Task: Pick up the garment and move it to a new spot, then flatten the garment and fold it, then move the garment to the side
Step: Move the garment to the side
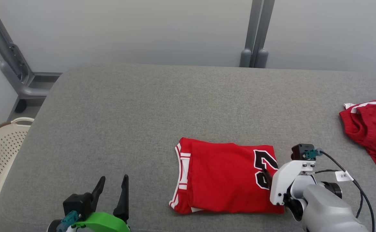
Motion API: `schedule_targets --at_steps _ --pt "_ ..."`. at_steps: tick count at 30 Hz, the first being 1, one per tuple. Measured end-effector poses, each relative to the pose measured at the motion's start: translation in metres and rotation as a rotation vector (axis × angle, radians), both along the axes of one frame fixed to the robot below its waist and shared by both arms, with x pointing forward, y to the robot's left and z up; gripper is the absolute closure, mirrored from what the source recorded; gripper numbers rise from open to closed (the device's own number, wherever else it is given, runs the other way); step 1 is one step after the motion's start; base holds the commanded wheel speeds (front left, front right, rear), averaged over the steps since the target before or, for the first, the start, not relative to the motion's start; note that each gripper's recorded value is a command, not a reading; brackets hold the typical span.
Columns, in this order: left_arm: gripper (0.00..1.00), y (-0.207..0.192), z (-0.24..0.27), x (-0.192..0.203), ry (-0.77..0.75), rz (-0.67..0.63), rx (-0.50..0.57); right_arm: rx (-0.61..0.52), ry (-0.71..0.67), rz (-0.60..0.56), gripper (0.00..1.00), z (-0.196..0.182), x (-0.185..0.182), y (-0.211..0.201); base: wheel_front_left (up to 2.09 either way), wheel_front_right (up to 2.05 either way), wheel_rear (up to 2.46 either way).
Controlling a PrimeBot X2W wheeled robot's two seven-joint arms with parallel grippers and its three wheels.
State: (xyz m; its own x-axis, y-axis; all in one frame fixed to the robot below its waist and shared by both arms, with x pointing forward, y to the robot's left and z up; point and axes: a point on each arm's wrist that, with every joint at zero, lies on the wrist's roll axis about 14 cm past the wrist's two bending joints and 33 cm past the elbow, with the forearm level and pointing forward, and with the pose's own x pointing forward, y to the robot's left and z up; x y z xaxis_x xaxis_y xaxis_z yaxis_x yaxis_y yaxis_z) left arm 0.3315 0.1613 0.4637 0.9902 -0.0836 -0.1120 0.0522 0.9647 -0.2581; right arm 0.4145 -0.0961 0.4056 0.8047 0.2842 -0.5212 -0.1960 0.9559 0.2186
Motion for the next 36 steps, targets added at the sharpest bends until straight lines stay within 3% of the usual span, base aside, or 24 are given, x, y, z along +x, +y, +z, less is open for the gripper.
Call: schedule_targets --at_steps 14,17,18,26,36 --pt "0.0 0.0 -0.001 -0.001 0.005 -0.001 0.001 -0.014 0.126 0.017 0.0 -0.014 -0.01 0.005 0.0 0.0 0.0" --pt "0.0 0.0 -0.002 -0.001 0.008 0.001 0.0 0.002 0.149 0.003 0.9 -0.017 -0.012 0.004 0.0 0.0 0.0" --pt "0.0 0.001 -0.002 -0.001 0.009 0.002 0.0 0.002 0.149 0.002 1.0 -0.017 -0.011 0.004 0.0 0.0 0.0" --pt "0.0 0.002 -0.003 0.0 0.011 0.003 0.0 -0.015 0.129 0.002 1.0 -0.013 -0.005 0.002 0.0 0.0 0.0" --pt "0.0 -0.003 -0.002 0.002 0.008 -0.013 0.0 -0.162 -0.057 0.033 1.0 0.052 0.046 -0.02 0.0 0.0 0.0"
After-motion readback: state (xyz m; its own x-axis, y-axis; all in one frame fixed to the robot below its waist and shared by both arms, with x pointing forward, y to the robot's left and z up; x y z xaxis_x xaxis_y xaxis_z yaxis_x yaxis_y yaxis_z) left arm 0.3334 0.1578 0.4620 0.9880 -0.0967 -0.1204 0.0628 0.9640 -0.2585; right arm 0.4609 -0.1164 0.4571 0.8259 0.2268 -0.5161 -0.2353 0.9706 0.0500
